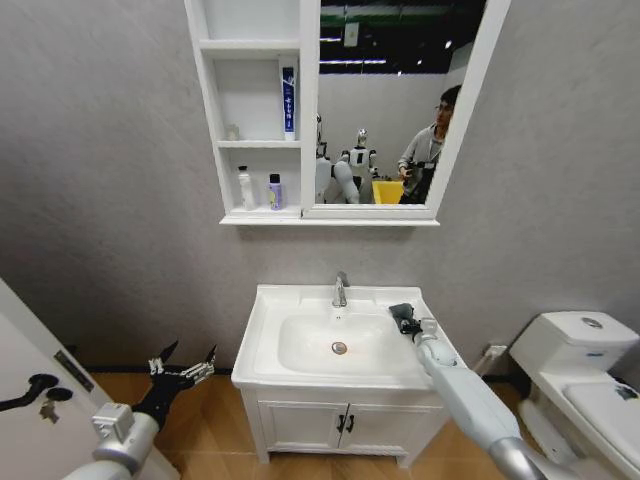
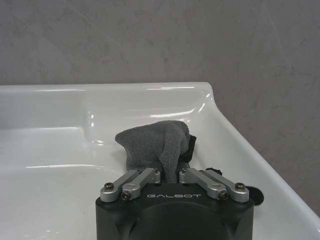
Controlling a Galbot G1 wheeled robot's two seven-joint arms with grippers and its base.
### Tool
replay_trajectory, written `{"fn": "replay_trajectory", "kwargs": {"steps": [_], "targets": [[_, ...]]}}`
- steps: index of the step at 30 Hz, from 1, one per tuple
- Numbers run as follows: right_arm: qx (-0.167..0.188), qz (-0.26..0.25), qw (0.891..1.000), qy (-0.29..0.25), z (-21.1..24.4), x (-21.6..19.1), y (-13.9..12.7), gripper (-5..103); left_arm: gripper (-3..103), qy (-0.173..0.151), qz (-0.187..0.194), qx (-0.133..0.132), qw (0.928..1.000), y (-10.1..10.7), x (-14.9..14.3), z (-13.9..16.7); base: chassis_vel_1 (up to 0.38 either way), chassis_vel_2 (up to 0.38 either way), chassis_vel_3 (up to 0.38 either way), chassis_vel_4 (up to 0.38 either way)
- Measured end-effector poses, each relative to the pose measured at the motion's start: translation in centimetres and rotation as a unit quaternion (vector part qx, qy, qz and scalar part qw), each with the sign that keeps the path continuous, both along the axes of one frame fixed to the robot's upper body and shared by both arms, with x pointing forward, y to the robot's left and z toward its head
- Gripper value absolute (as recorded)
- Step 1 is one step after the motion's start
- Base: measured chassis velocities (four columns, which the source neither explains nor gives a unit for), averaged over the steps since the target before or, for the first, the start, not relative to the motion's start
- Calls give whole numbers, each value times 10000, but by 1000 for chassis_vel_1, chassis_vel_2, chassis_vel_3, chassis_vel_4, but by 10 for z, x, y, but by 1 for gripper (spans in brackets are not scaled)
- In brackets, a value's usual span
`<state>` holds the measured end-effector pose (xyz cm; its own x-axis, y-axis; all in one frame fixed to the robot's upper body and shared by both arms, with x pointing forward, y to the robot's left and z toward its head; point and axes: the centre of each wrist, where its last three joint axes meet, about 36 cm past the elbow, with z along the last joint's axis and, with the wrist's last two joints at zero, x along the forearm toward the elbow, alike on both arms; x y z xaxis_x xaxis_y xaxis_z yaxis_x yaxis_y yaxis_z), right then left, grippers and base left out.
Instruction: Move facial cleanser and shampoo from washbasin to cabinet, then wipe washbasin with towel.
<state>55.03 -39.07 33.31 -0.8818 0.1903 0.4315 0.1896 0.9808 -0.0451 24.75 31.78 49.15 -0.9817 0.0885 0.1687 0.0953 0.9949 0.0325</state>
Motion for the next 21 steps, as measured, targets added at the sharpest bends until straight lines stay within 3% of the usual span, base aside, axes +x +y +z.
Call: {"fn": "replay_trajectory", "kwargs": {"steps": [1, 11, 16, 21], "targets": [[49, 33, 9999, -84, 9, -6, 4, 5, 100, 0, 0, 0, 10000, 0, 0, 0, 0, 0, 0, 0], [453, 473, 9970, -406, 61, -58, 63, 3, 100, -1, 0, 0, 10000, 0, 0, 0, 0, 0, 0, 0], [648, 576, 9962, -58, 51, -65, 99, 3, 100, -1, 0, 0, 10000, 0, 0, 0, 0, 0, 0, 0], [782, 503, 9940, 572, 18, -43, 125, 3, 100, -1, 0, 0, 10000, 0, 0, 0, 0, 0, 0, 0]]}}
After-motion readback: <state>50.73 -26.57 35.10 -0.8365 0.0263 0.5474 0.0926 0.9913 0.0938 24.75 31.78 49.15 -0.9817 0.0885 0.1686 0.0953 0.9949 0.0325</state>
